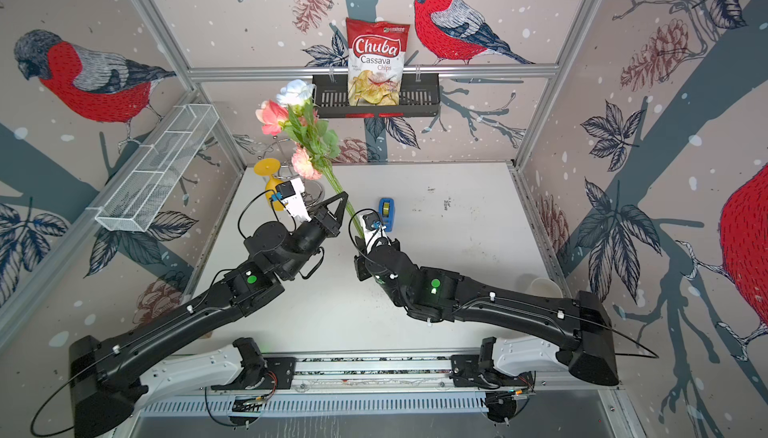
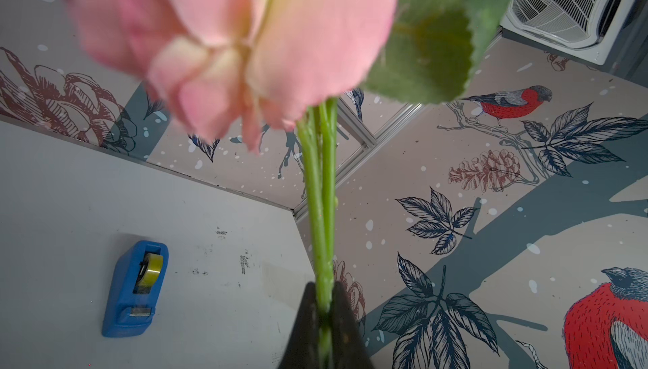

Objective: Wrap bouquets with tape
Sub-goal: Wrap the tape around the bouquet.

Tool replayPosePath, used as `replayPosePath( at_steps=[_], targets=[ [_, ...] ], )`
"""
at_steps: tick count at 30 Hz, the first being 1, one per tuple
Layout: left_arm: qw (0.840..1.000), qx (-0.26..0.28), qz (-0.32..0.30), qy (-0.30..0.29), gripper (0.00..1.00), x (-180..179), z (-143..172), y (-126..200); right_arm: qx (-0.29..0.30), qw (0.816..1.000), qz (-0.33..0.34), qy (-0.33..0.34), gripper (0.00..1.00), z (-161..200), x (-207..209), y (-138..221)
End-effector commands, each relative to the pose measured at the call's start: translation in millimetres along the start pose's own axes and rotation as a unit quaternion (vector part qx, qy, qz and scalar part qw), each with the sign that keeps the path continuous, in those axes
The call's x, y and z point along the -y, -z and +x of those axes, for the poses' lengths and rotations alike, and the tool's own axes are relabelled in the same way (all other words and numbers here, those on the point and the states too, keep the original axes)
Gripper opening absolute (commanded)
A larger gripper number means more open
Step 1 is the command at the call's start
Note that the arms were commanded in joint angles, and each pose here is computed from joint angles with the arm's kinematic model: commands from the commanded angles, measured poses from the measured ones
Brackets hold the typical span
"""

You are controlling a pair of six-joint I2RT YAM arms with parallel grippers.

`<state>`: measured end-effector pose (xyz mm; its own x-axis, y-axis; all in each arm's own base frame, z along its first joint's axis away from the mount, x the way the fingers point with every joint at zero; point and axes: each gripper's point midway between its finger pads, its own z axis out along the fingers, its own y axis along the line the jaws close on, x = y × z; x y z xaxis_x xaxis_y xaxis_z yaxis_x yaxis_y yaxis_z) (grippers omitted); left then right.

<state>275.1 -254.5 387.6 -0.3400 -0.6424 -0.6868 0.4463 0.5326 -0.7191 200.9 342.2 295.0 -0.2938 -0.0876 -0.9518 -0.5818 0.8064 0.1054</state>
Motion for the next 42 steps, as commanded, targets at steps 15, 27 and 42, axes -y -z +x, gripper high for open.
replayPosePath(
  at_steps=[15,27,42],
  targets=[
    [0.993,0.005,0.014,-0.116,0.95,-37,-3,49,0.032,0.998,-0.054,-0.003,0.00,-22,21,39],
    [0.992,0.009,0.067,-0.108,0.90,-74,3,11,0.045,0.987,-0.153,0.003,0.00,-38,-5,70],
    [0.977,0.060,0.171,-0.109,0.85,-24,-22,42,0.081,0.994,-0.071,-0.030,0.00,-56,27,74]
  ],
)
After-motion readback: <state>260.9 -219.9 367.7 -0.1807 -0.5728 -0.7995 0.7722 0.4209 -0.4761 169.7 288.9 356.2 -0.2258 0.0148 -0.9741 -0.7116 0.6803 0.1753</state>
